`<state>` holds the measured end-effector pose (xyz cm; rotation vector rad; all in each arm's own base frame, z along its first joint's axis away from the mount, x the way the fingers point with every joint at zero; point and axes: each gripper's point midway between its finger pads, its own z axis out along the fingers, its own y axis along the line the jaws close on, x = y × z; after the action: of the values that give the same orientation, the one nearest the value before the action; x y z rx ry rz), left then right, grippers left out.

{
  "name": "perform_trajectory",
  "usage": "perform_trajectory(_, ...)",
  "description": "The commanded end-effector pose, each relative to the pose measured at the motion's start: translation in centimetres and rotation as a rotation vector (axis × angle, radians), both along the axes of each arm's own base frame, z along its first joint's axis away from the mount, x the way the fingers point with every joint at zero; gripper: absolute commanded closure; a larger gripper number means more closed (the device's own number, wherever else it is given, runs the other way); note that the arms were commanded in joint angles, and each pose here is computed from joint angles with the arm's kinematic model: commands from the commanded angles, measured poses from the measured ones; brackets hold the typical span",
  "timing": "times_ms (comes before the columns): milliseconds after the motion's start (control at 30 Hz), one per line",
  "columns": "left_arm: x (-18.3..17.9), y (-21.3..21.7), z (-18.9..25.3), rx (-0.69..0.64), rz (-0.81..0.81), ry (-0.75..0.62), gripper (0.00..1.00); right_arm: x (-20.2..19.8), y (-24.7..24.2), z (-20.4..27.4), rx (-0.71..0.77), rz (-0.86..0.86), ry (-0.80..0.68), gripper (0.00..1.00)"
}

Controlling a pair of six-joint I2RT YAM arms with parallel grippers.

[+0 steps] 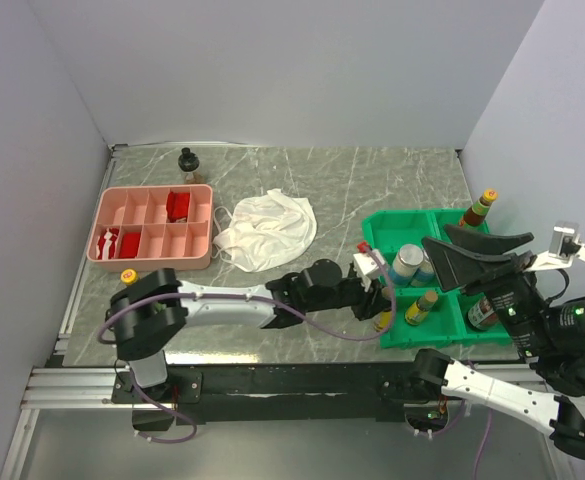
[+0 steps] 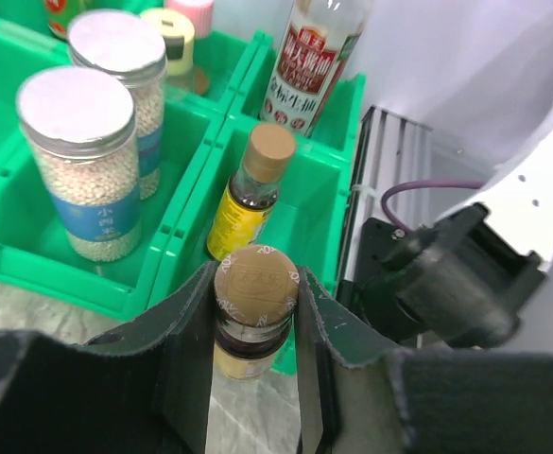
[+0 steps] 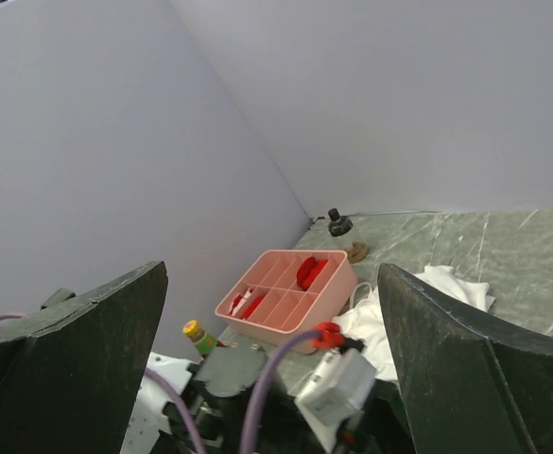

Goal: Organize the condiment bottles
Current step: Place the bottle in the storage box.

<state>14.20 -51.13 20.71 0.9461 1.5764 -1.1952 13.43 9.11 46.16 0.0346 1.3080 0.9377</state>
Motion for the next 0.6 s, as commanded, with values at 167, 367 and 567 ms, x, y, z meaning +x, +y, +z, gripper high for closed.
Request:
perform_trajectory(167,-0.2,-4.9,5.2,-0.171,-0.069,-0.069,0.99,-0.8,-1.6,0.3,0.032,-0.004,-0.033,0.00)
perform_trajectory(367,-0.2,-6.4,4.7,-0.170,-0.080,-0.084,0.99,-0.7,-1.3,0.1,0.015,-0.002,-0.026,0.00)
perform_trajectory(567,0.2,-7.7,2.7,-0.147,-0.081,-0.095,0.99,-0.5,-1.3,-0.4,0.019,-0.010,-0.019,0.00)
